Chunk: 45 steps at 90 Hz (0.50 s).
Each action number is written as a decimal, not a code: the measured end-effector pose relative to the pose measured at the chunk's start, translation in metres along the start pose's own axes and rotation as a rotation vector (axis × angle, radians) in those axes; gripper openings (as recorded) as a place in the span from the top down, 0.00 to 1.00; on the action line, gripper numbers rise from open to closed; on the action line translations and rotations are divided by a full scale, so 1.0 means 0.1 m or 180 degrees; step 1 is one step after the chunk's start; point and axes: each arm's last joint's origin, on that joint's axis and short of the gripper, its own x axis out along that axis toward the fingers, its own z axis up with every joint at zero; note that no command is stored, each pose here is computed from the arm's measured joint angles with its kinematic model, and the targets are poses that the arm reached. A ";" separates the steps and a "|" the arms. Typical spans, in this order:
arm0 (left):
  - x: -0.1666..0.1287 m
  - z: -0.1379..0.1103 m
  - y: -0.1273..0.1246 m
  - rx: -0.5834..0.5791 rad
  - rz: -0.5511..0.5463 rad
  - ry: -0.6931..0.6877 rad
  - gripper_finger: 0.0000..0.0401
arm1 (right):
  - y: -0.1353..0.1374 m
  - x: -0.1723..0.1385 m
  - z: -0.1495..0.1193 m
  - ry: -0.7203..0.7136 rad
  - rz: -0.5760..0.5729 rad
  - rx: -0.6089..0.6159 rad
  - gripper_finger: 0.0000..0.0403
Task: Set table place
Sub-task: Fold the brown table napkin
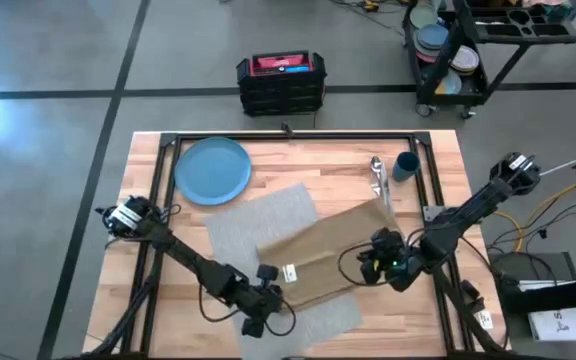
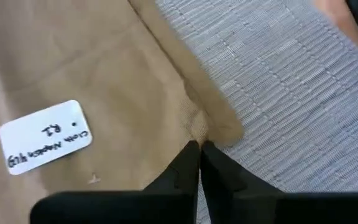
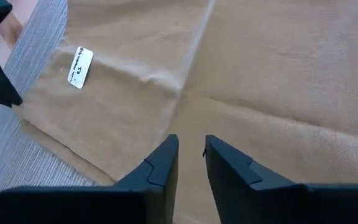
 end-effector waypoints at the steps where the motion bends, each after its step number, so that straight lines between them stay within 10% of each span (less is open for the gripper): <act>1: 0.00 0.00 0.00 -0.0007 0.0000 -0.0004 1.00 | 0.00 0.00 0.00 0.0000 0.0000 0.0003 0.84; 45: -0.22 0.15 0.09 -0.0205 -0.0050 -0.0233 1.00 | 0.00 0.00 0.00 -0.0006 -0.0001 -0.0023 0.90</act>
